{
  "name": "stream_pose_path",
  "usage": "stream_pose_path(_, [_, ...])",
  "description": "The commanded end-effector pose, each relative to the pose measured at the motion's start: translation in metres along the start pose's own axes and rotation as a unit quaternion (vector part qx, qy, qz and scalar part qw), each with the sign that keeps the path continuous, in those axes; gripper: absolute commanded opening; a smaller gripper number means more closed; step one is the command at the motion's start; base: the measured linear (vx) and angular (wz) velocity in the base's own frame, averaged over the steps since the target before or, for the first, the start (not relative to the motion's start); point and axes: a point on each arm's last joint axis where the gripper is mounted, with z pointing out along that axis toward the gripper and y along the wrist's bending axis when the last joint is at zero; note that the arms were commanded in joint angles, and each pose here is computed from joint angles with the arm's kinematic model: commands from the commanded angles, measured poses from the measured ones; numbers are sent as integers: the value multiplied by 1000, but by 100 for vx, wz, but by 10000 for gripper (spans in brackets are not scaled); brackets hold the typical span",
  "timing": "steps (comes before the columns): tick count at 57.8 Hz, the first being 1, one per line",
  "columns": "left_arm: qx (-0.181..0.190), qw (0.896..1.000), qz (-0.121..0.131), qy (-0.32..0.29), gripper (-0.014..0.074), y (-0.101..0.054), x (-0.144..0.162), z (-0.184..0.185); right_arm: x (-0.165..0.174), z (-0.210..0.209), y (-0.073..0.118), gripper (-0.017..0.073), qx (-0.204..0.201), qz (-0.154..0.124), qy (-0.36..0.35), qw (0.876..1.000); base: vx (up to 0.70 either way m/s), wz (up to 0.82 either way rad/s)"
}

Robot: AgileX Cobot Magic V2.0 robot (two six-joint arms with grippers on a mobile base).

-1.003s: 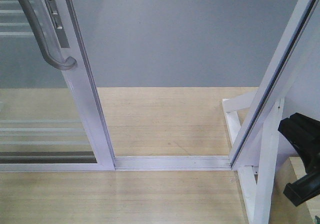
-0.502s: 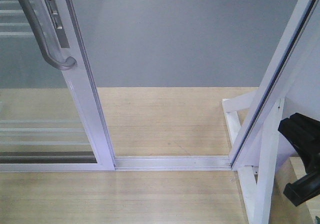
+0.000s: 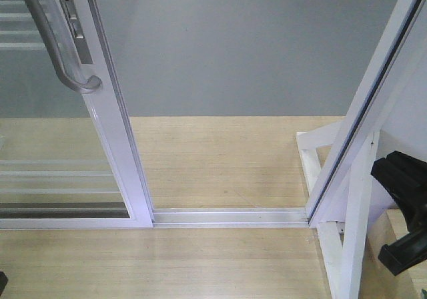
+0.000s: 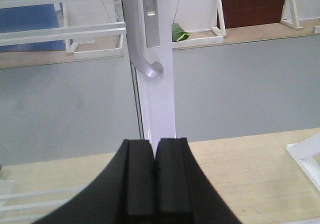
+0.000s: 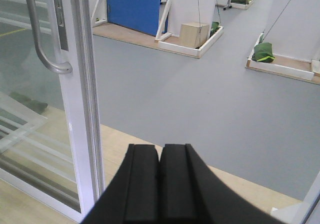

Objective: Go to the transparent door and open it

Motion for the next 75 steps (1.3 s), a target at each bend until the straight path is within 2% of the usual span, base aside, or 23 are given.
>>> stream_pose_path(1, [1,999,-5,-32,0,0,0,1,-15,-2,-3,57,16,-1,-44,999,0,0])
stream_pose_path(23, [1,999,-5,-32,0,0,0,1,-15,-2,-3,57,16,-1,-44,999,0,0])
stream_pose_path(26, [1,999,-5,-32,0,0,0,1,-14,-1,-3,57,17,-10,-40,999,0,0])
stream_pose_path(30, [1,999,-5,-32,0,0,0,1,-14,-2,-4,57,20,-38,-36,998,0,0])
stream_pose_path(32, [1,999,-5,-32,0,0,0,1,-13,-3,-4,57,22,-39,-32,998,0,0])
stream_pose_path(35, [1,1000,-5,-31,0,0,1,1,-11,-7,-4,57,26,-37,-31,998,0,0])
stream_pose_path(40, [1,1000,-5,-31,0,0,1,1,-1,-13,-5,57,36,-2,-50,998,0,0])
stream_pose_path(52, [1,1000,-5,-31,0,0,1,1,62,-18,-1,57,39,12,-122,992,0,0])
stream_pose_path(56, [1,1000,-5,-31,0,0,1,1,69,-21,-1,57,41,9,-128,991,0,0])
stream_pose_path(61, [1,1000,-5,-31,0,0,1,1,70,-25,-2,57,60,-2,-133,989,0,0])
stream_pose_path(75, [1,1000,-5,-31,0,0,1,1,71,-28,-10,57,131,2,-140,981,0,0])
